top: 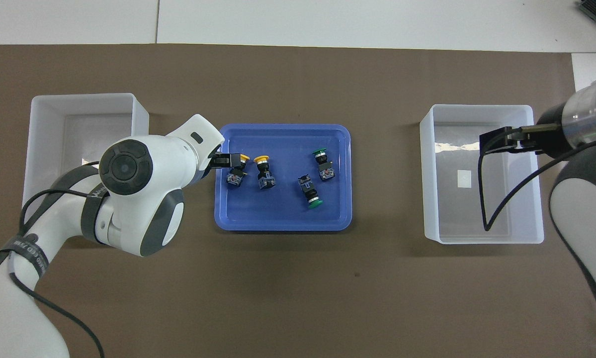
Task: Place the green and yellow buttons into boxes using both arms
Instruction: 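Grasp a green button with the right gripper while the left gripper reaches a yellow button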
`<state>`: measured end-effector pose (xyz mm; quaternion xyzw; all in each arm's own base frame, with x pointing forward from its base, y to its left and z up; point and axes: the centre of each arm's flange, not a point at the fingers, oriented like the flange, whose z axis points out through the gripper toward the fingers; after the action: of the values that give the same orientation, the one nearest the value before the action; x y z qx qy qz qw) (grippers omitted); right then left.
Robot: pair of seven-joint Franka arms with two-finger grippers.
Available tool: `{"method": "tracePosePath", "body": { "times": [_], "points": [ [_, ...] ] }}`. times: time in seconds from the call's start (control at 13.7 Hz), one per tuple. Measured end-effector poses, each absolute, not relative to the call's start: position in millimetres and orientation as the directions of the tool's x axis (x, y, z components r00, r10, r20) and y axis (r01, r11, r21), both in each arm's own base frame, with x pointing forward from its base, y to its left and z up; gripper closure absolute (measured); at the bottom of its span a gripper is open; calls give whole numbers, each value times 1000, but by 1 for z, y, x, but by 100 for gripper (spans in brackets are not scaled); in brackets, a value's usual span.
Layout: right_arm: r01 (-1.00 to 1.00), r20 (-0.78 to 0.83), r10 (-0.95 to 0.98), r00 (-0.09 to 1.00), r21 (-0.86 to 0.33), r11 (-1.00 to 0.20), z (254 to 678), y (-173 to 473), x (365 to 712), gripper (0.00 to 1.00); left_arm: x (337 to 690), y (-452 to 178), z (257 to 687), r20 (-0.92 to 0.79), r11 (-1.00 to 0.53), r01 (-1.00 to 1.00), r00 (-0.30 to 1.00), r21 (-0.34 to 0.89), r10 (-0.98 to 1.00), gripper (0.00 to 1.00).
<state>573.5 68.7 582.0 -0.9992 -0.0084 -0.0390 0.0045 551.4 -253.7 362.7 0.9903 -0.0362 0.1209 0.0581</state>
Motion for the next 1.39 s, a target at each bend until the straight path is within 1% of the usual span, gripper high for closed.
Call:
{"method": "tracePosePath", "body": {
  "times": [0.15, 0.29, 0.44, 0.59, 0.73, 0.8, 0.88, 1.02, 1.1, 1.17, 1.39],
  "points": [
    [64, 109, 60, 992, -28, -998, 550, 102, 584, 0, 552, -263, 335, 238, -989, -98, 969, 109, -70, 0],
    [115, 115, 111, 987, -28, -993, 504, 141, 598, 0, 550, -272, 316, 224, -988, -111, 971, 106, -85, 0],
    [149, 134, 143, 981, -34, -988, 459, 178, 608, 0, 547, -277, 312, 219, -987, -119, 971, 105, -93, 0],
    [154, 164, 143, 976, -57, -986, 419, 213, 610, 0, 546, -278, 312, 220, -987, -122, 971, 104, -96, 0],
    [193, 186, 177, 966, -75, -978, 390, 246, 602, 0, 547, -277, 313, 220, -987, -122, 971, 101, -98, 4],
    [220, 199, 201, 959, -79, -972, 379, 265, 595, 0, 547, -275, 314, 221, -988, -121, 970, 97, -97, 11],
    [245, 208, 224, 952, -80, -966, 370, 281, 586, 0, 547, -276, 315, 222, -988, -124, 970, 96, -101, 11],
    [287, 206, 266, 942, -78, -955, 356, 305, 569, 0, 549, -271, 317, 222, -989, -123, 970, 85, -101, 28],
    [308, 206, 287, 935, -78, -948, 351, 317, 560, 0, 548, -273, 318, 225, -988, -129, 969, 83, -107, 28],
    [326, 212, 304, 929, -78, -942, 343, 326, 551, 0, 548, -271, 319, 225, -989, -130, 968, 76, -110, 34],
    [341, 231, 317, 920, -75, -937, 318, 329, 539, 0, 547, -272, 319, 227, -988, -139, 966, 70, -120, 35]
  ]
}}
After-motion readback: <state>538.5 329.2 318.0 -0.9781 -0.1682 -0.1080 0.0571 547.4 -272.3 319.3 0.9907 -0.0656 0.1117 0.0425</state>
